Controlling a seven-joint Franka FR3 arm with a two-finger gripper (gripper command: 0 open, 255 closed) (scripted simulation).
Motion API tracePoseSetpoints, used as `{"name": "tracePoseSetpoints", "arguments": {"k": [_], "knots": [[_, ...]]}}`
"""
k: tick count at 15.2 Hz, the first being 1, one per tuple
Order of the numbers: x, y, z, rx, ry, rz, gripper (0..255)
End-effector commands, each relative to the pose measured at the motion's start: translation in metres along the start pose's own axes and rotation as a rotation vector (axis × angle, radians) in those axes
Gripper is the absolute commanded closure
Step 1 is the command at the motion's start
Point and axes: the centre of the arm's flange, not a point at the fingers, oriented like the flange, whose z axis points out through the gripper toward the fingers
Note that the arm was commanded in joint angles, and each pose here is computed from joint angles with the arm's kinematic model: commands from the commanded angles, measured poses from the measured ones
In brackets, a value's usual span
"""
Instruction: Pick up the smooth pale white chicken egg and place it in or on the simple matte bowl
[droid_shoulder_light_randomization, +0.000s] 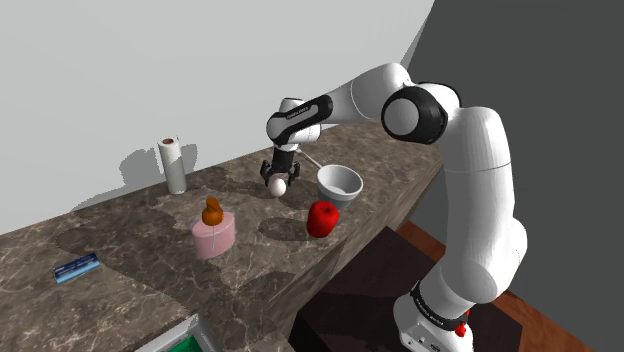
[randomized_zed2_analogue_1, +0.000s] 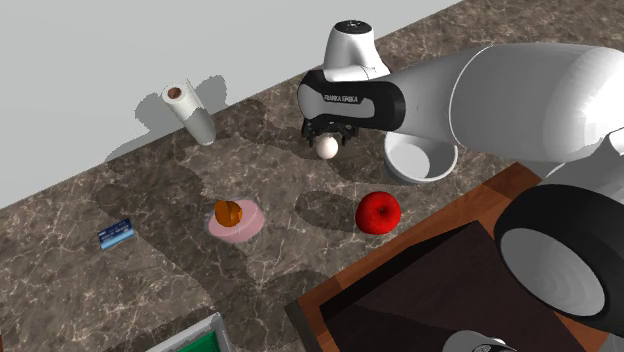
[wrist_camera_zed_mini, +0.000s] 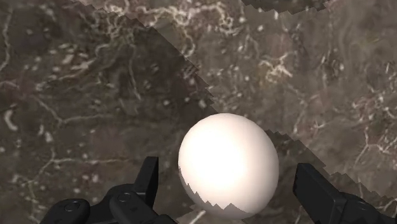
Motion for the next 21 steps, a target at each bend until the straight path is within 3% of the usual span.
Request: {"name": "tracePoseSetpoints", "arguments": {"k": [1, 4, 5, 14, 21], "knots": [[0.000, 0.000, 0.000, 0.000, 0.000, 0.000, 0], [0.000, 0.000, 0.000, 0.000, 0.000, 0.000, 0], [0.000, 0.000, 0.000, 0.000, 0.000, 0.000, 255], [0.000, 0.000, 0.000, 0.000, 0.000, 0.000, 255], [-0.007, -0.004, -0.036, 0.000, 0.000, 0.000, 255]]}}
